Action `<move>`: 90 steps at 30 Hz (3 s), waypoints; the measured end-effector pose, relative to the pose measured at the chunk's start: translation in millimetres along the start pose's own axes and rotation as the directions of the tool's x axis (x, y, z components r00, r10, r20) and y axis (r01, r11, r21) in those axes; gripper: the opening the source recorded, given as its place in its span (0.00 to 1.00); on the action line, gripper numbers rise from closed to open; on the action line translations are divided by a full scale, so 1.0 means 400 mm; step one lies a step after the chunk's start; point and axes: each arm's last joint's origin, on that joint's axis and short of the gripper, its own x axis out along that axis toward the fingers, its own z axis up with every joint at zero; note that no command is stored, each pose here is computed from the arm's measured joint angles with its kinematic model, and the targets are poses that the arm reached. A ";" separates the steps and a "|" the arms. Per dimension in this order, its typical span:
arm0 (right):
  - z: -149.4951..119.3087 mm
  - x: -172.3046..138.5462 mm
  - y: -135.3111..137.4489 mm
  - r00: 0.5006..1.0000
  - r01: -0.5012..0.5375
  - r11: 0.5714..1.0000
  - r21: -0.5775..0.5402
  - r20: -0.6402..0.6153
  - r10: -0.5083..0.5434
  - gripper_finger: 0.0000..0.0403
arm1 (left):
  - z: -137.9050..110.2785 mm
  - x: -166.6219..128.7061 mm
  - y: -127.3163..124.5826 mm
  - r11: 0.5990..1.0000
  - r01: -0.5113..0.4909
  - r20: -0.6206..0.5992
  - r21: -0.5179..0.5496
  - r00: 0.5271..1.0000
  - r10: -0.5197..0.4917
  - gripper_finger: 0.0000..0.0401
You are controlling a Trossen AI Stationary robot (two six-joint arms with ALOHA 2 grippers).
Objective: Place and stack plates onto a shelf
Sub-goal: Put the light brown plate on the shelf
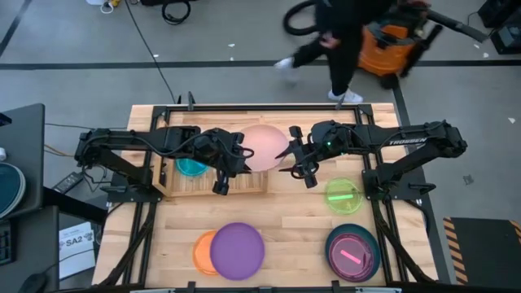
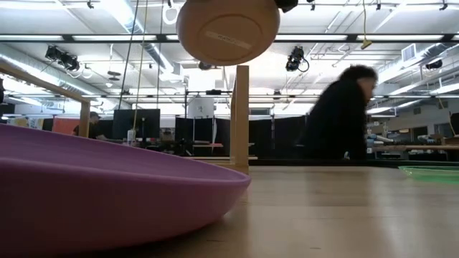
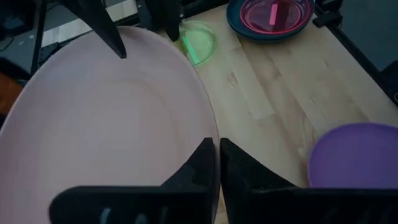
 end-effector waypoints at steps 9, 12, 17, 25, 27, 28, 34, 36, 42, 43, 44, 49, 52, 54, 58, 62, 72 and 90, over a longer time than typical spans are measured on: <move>0.018 -0.034 -0.005 0.997 0.050 0.997 -0.057 0.057 -0.047 0.54 | -0.001 0.000 0.000 1.000 -0.003 -0.006 -0.004 1.000 0.003 0.04; 0.025 -0.063 -0.007 0.994 0.086 0.995 -0.056 0.072 -0.082 0.54 | -0.002 0.000 0.001 1.000 -0.020 -0.012 -0.003 1.000 0.020 0.04; 0.034 -0.134 -0.006 0.985 0.147 0.988 -0.049 0.101 -0.142 0.53 | -0.005 0.000 0.005 0.997 -0.075 -0.038 -0.001 0.996 0.075 0.04; 0.022 -0.233 0.001 0.970 0.234 0.971 -0.039 0.070 -0.231 0.53 | -0.048 -0.020 0.011 0.960 -0.273 -0.263 0.064 0.923 0.280 0.04; 0.017 -0.251 0.004 0.970 0.239 0.970 -0.039 0.061 -0.236 0.53 | -0.065 -0.025 0.010 0.948 -0.302 -0.339 0.098 0.886 0.317 0.04; 0.014 -0.259 0.006 0.971 0.237 0.971 -0.039 0.052 -0.235 0.53 | -0.072 -0.027 0.009 0.944 -0.312 -0.367 0.109 0.870 0.329 0.04; 0.001 -0.286 0.014 0.974 0.225 0.974 0.034 0.024 -0.225 0.53 | -0.112 -0.028 0.016 0.937 -0.351 -0.481 0.009 0.820 0.311 0.04; -0.002 -0.288 0.015 0.975 0.220 0.973 0.065 0.012 -0.221 0.53 | -0.130 -0.016 0.015 0.941 -0.338 -0.504 -0.018 0.816 0.283 0.04; -0.011 -0.281 0.018 0.978 0.206 0.976 0.074 -0.030 -0.204 0.53 | -0.194 0.054 -0.001 0.942 -0.334 -0.513 -0.029 0.814 0.272 0.04; -0.012 -0.278 0.018 0.979 0.204 0.976 0.074 -0.037 -0.202 0.53 | -0.208 0.067 -0.005 0.944 -0.329 -0.513 -0.032 0.816 0.267 0.04; -0.012 -0.274 0.018 0.979 0.203 0.977 0.073 -0.041 -0.200 0.53 | -0.219 0.079 -0.009 0.945 -0.324 -0.506 -0.038 0.822 0.261 0.04; -0.014 -0.257 0.017 0.980 0.194 0.978 0.071 -0.061 -0.190 0.53 | -0.278 0.135 -0.029 0.951 -0.302 -0.460 -0.070 0.855 0.238 0.04; -0.015 -0.245 0.016 0.980 0.190 0.979 0.070 -0.073 -0.185 0.53 | -0.309 0.161 -0.040 0.951 -0.297 -0.427 -0.086 0.873 0.234 0.04; -0.016 -0.235 0.015 0.980 0.187 0.980 0.069 -0.084 -0.181 0.53 | -0.325 0.175 -0.046 0.952 -0.287 -0.397 -0.104 0.890 0.225 0.04; -0.018 -0.219 0.014 0.980 0.181 0.981 0.068 -0.102 -0.173 0.53 | -0.353 0.198 -0.057 0.954 -0.267 -0.337 -0.135 0.918 0.210 0.04; -0.020 -0.205 0.014 0.979 0.175 0.982 0.066 -0.119 -0.167 0.53 | -0.372 0.211 -0.063 0.952 -0.269 -0.294 -0.147 0.931 0.218 0.04; -0.023 -0.186 0.013 0.977 0.168 0.984 0.058 -0.141 -0.158 0.53 | -0.403 0.230 -0.075 0.954 -0.251 -0.240 -0.166 0.948 0.207 0.04; -0.023 -0.184 0.012 0.977 0.167 0.984 0.058 -0.141 -0.158 0.53 | -0.468 0.318 -0.094 0.967 -0.208 -0.345 -0.146 0.927 0.147 0.05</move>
